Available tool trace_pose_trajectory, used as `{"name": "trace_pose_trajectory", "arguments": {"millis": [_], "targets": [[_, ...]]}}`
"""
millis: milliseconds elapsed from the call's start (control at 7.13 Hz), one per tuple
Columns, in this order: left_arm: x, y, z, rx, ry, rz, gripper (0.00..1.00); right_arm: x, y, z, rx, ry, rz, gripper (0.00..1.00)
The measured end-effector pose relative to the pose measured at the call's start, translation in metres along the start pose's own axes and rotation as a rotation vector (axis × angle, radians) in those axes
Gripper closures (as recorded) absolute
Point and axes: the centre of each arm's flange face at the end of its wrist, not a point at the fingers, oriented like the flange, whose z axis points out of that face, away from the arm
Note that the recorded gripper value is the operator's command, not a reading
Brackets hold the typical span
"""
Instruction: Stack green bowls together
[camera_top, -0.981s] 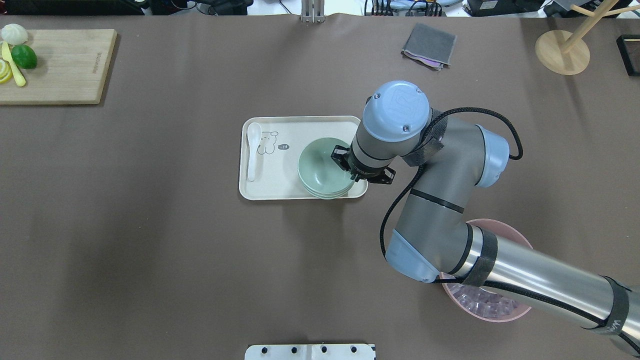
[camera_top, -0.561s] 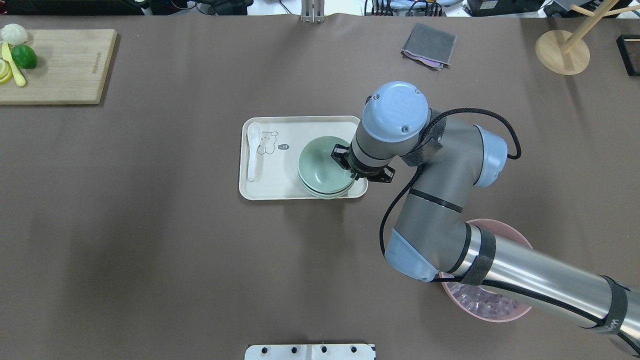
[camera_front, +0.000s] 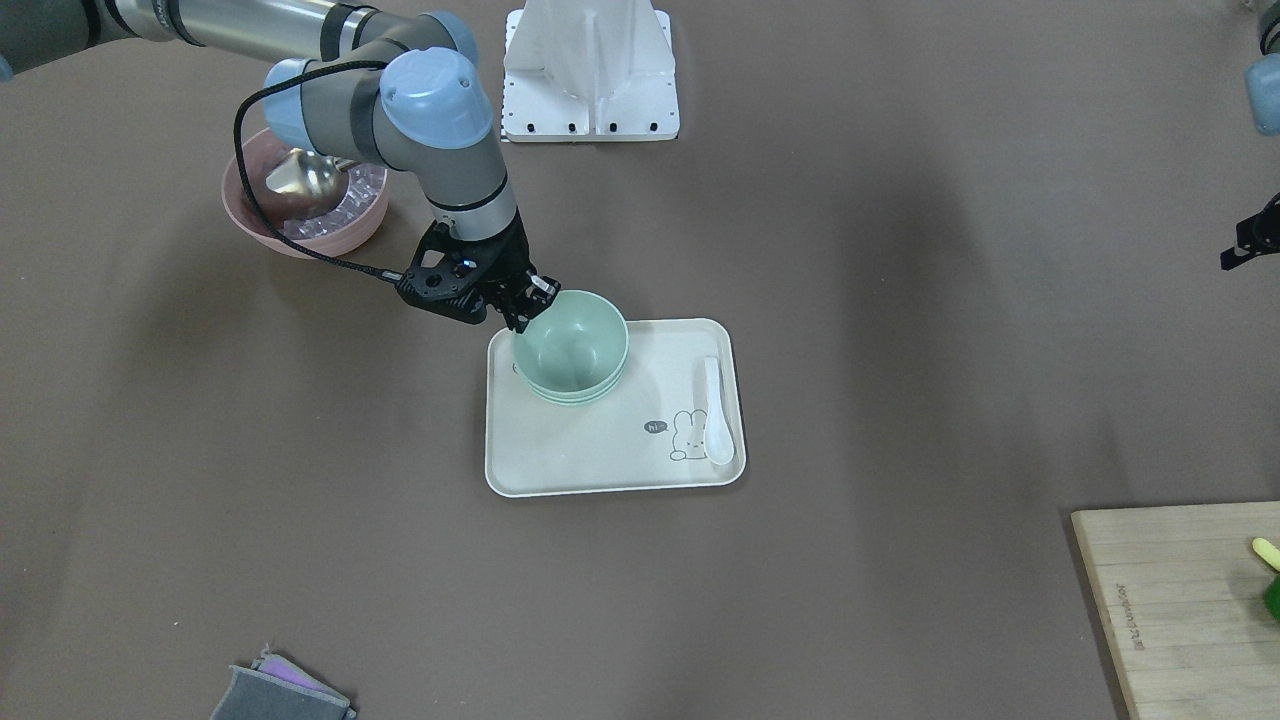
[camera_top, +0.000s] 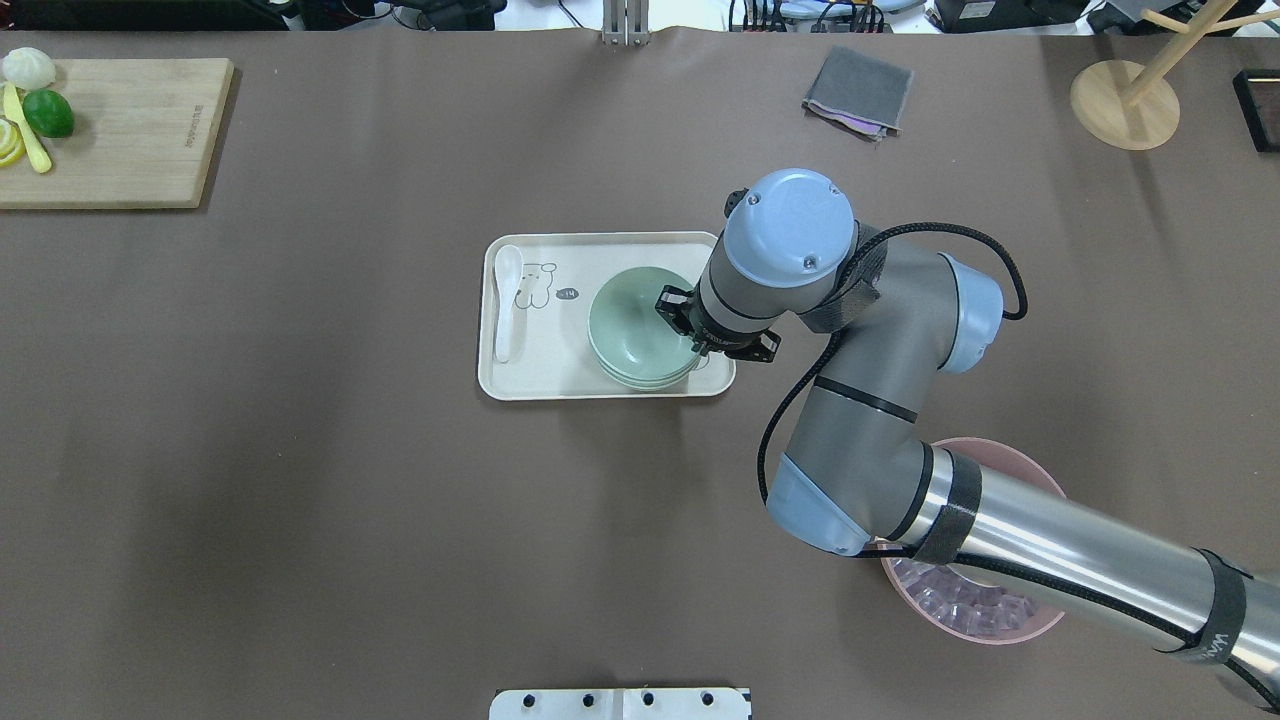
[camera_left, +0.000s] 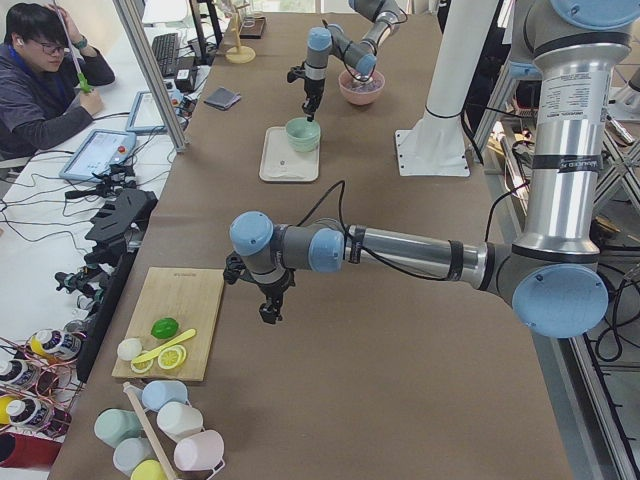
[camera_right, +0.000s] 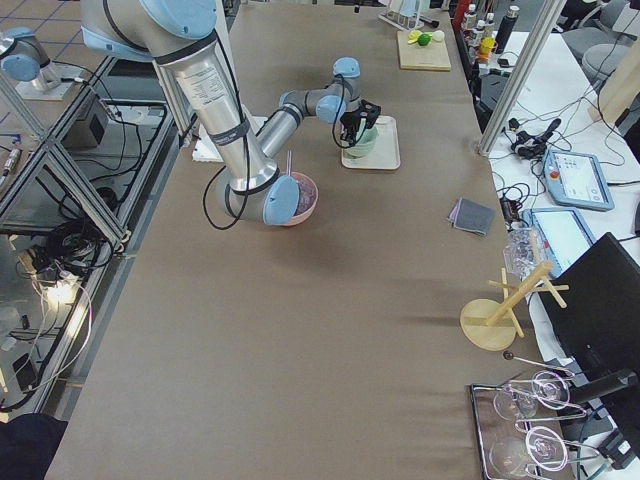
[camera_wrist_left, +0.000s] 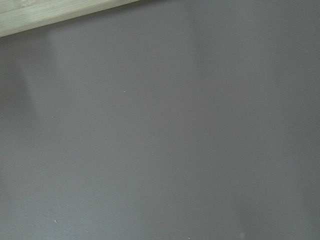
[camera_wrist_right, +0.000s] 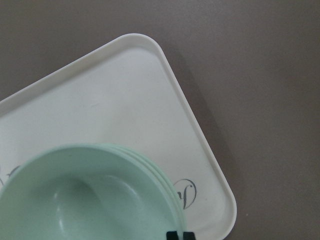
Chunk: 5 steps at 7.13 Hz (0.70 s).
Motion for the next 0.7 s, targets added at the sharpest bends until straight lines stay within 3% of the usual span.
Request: {"name": "trace_pose_trajectory", "arguments": {"millis": [701], "targets": [[0.0007,-0.0008,0.0008,-0.001,0.001,0.001,0.02,0.0009,0.0010,-0.0025,-0.008,0.003,-0.006,1.00]]}}
